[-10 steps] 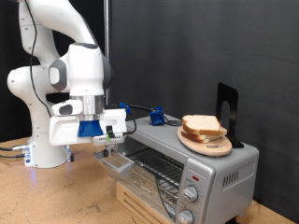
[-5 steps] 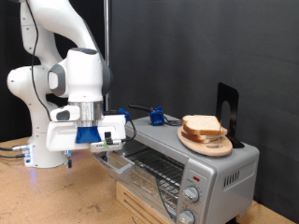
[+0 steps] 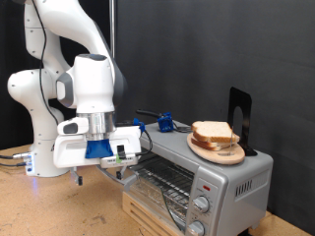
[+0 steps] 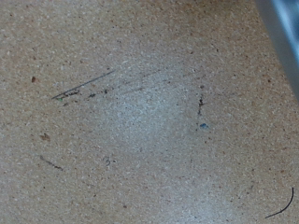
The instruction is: Make a piece of toast with the oven
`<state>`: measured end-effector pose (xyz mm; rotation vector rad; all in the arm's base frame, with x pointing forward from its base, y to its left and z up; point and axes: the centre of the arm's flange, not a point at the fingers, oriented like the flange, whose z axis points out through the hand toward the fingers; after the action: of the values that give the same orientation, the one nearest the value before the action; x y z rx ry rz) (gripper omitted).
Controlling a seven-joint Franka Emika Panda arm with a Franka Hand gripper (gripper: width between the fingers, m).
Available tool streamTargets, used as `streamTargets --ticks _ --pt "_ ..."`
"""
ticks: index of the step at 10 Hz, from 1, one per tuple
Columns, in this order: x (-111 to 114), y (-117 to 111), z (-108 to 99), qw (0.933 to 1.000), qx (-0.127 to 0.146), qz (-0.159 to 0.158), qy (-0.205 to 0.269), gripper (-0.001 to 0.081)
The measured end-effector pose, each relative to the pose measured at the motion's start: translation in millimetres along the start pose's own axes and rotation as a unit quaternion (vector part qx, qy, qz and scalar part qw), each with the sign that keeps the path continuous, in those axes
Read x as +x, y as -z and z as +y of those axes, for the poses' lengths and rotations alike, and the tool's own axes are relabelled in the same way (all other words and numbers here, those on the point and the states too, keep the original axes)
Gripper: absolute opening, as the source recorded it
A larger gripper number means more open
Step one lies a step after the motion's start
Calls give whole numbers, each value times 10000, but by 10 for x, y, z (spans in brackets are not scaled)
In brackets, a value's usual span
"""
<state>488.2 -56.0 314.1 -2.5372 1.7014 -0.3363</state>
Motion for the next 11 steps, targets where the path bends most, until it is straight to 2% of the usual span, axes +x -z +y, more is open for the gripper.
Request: streamTargets --ticks 4,11 --pt "22 -9 -29 9998 -80 73 195 810" --pt "141 -106 206 9986 -286 166 420 810"
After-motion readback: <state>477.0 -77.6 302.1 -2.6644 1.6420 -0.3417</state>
